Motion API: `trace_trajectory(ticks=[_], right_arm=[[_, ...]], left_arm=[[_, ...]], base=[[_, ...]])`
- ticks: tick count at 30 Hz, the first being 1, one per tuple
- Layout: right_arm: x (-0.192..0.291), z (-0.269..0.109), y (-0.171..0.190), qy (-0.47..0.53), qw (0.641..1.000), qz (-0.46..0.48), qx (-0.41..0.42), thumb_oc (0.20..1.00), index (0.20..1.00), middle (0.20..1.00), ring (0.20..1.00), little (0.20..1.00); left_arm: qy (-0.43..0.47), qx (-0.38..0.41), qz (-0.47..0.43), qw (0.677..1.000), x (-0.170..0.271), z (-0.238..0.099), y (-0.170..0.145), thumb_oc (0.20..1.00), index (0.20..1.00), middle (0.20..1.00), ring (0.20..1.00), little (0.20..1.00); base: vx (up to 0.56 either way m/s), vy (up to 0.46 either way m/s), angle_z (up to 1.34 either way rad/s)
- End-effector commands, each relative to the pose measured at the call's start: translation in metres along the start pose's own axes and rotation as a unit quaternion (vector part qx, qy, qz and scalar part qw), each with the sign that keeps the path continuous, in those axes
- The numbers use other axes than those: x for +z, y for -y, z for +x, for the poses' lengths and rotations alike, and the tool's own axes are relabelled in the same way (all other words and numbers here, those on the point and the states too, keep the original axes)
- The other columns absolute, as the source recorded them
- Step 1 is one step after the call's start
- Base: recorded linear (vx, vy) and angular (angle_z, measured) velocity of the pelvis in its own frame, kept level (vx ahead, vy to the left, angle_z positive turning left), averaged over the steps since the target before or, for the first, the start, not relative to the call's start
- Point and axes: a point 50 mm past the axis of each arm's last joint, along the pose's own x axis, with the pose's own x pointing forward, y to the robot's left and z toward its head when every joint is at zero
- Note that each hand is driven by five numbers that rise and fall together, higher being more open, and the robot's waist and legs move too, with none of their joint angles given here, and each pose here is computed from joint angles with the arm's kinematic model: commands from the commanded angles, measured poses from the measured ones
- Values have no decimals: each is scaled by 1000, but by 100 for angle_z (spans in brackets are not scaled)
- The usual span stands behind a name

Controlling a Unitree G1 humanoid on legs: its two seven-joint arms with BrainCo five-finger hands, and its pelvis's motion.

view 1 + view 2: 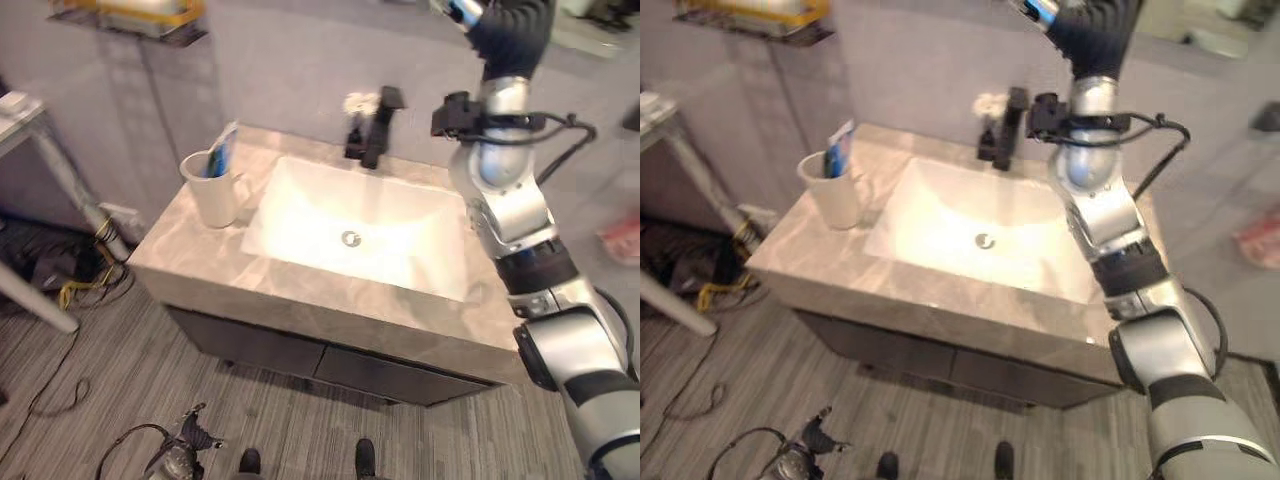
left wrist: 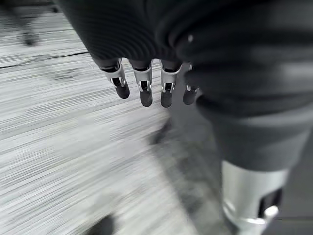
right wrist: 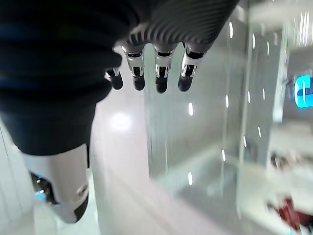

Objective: Put brush and paste in cup on sink, flatten towel.

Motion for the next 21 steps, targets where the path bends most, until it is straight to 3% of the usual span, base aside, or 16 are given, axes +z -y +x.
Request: trace_trajectory(ticks=[1,5,6,9,10,11,12,13,14,15,16,17,19,21], right_arm=[[34,25,17,85,996,-35,-13,1000,1000,1000,1000,1000],[38,13,51,100,991,-86,-35,1000,1000,1000,1000,1000],[43,5,74,119,976,-179,-37,1000,1000,1000,1000,1000],[51,-8,92,138,958,-249,-37,1000,1000,1000,1000,1000],[50,-15,111,130,939,-314,-43,1000,1000,1000,1000,1000],[56,-34,139,118,914,-384,-58,1000,1000,1000,1000,1000],[65,-42,162,122,888,-434,-89,1000,1000,1000,1000,1000],[65,-44,163,121,888,-435,-90,1000,1000,1000,1000,1000],[64,-58,198,84,855,-492,-137,1000,1000,1000,1000,1000],[69,-67,210,77,842,-512,-149,1000,1000,1000,1000,1000],[74,-106,253,10,758,-629,-172,1000,1000,1000,1000,1000],[74,-123,272,-39,709,-686,-156,1000,1000,1000,1000,1000],[72,-136,278,-70,707,-686,-158,1000,1000,1000,1000,1000],[67,-162,300,-131,680,-692,-201,1000,1000,1000,1000,1000]], left_arm=[[24,41,-15,999,14,10,-21,1000,1000,1000,1000,1000],[20,37,-34,999,9,6,-17,1000,1000,1000,1000,1000],[21,39,-39,998,6,4,-19,1000,1000,1000,1000,1000],[27,38,-40,998,4,2,-20,1000,1000,1000,1000,1000],[28,36,-39,998,2,1,-21,1000,1000,1000,1000,1000],[223,87,-76,968,81,-14,-68,1000,1000,1000,1000,1000],[120,24,-31,992,12,-21,-31,1000,1000,1000,1000,1000],[120,23,-29,992,11,-21,-31,1000,1000,1000,1000,1000],[98,11,-15,995,-6,-27,-24,1000,1000,1000,1000,1000],[73,2,-12,997,-16,-28,-16,1000,1000,1000,1000,1000],[93,-4,4,996,-9,-29,-20,1000,1000,1000,1000,1000],[94,1,6,996,-13,-31,-25,1000,1000,1000,1000,1000],[92,-6,11,996,-15,-33,-22,1000,1000,1000,1000,1000],[108,-9,17,994,-10,-34,-24,1000,1000,1000,1000,1000]], base=[[-10,19,-53],[9,-3,-36],[19,-4,-37],[23,-7,-18],[-10,-23,-5],[-19,-32,-13],[-13,-23,-9],[-5,-27,-8],[0,0,0],[-14,-58,4],[14,-39,9],[11,-28,12],[34,1,6],[25,-12,-9]])
